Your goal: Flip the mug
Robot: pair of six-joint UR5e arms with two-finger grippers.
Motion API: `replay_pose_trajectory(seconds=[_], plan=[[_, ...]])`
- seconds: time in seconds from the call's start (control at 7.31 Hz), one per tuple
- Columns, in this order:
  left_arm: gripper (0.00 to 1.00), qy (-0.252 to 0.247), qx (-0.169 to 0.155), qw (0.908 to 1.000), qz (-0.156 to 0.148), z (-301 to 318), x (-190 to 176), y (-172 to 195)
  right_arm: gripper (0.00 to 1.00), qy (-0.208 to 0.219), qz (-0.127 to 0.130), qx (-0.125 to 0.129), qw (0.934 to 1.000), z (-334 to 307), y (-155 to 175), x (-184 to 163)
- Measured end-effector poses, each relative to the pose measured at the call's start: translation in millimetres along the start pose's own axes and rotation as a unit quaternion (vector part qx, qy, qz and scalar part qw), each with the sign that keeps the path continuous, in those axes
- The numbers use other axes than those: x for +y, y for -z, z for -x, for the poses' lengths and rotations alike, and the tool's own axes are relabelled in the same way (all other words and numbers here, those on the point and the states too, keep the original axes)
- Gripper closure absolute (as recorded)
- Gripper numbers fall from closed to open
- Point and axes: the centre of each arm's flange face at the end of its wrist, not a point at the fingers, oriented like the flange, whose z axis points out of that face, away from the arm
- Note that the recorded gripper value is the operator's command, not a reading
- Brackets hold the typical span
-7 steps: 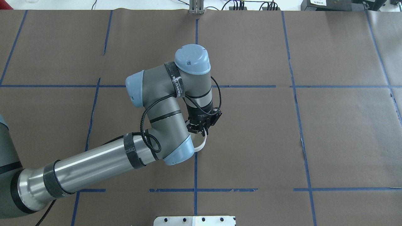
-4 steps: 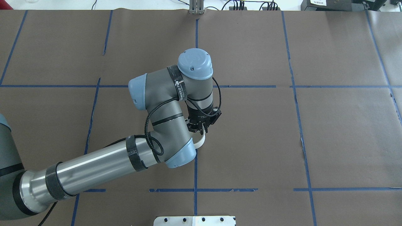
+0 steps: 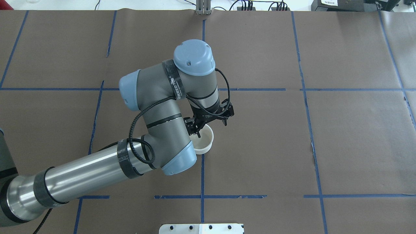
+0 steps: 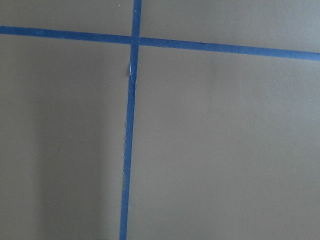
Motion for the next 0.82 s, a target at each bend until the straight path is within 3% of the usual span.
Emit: replay_pose_trajectory(seconds=[0.14, 0.41, 0.55, 0.82], plan=[[0.0, -0.014, 0.018, 0.9997, -0.012, 16, -9, 28, 0.0, 0.0, 0.0, 0.0, 1.0, 0, 0, 0], [0.0, -0.09, 0.034, 0.994, -0.051, 93, -55, 75, 0.0, 0.0, 0.0, 0.0, 1.0, 0, 0, 0], [0.0, -0.134, 0.032, 0.9872, -0.082, 138, -92, 103, 0.0, 0.0, 0.0, 0.0, 1.0, 0, 0, 0], [0.0, -0.222, -0.016, 0.9657, -0.134, 249, -179, 145, 0.0, 0.0, 0.0, 0.0, 1.0, 0, 0, 0]])
